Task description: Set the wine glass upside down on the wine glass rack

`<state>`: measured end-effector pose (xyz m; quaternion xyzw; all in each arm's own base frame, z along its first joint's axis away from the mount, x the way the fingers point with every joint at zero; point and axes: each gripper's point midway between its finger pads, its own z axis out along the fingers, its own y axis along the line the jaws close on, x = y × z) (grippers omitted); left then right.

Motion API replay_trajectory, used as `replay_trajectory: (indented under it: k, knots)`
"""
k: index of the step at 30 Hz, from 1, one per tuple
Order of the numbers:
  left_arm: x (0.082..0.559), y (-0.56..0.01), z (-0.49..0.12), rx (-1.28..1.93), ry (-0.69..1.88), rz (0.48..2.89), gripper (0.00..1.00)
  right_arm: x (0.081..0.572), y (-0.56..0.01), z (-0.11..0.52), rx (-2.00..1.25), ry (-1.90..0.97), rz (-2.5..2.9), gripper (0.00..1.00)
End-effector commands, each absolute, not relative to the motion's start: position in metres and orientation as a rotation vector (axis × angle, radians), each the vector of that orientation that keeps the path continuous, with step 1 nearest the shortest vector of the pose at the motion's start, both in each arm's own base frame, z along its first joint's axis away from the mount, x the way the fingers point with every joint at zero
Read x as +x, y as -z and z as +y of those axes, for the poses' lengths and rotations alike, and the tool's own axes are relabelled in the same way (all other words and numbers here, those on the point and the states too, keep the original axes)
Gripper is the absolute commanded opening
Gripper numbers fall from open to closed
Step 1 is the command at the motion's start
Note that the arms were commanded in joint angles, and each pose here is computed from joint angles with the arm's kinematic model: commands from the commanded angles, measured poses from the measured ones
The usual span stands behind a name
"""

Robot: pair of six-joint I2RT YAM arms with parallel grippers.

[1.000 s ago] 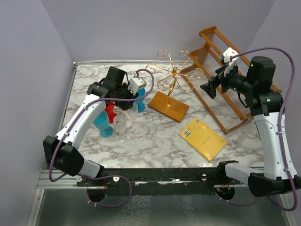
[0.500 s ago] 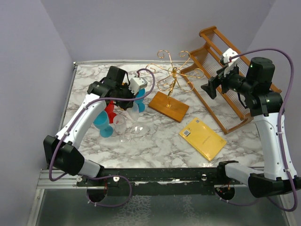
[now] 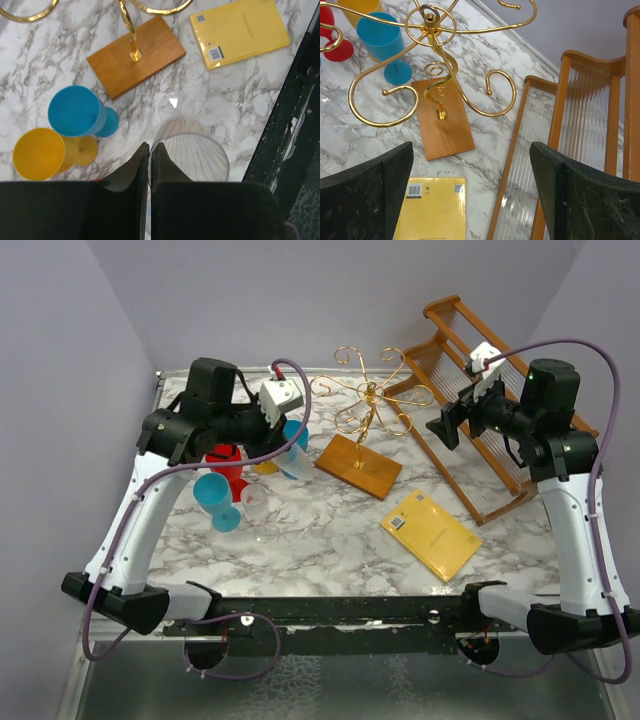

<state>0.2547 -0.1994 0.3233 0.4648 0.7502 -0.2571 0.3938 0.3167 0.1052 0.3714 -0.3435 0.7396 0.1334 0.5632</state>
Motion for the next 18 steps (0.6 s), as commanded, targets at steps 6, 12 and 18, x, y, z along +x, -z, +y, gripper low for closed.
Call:
replay_trajectory:
  k: [6, 12, 18]
  knots:
    - [0.207, -0.396, -0.174, 1.163, 0.644, 1.724, 0.00, 0.309, -0.393, 0.120, -0.894, -0.384, 1.661, 1.00]
    - [0.213, -0.439, -0.136, 0.961, 0.515, 1.671, 0.00, 0.310, -0.408, 0.134, -0.900, -0.479, 1.608, 1.00]
    - [0.238, -0.512, -0.118, 0.735, 0.408, 1.537, 0.00, 0.328, -0.442, 0.146, -0.836, -0.557, 1.529, 1.00]
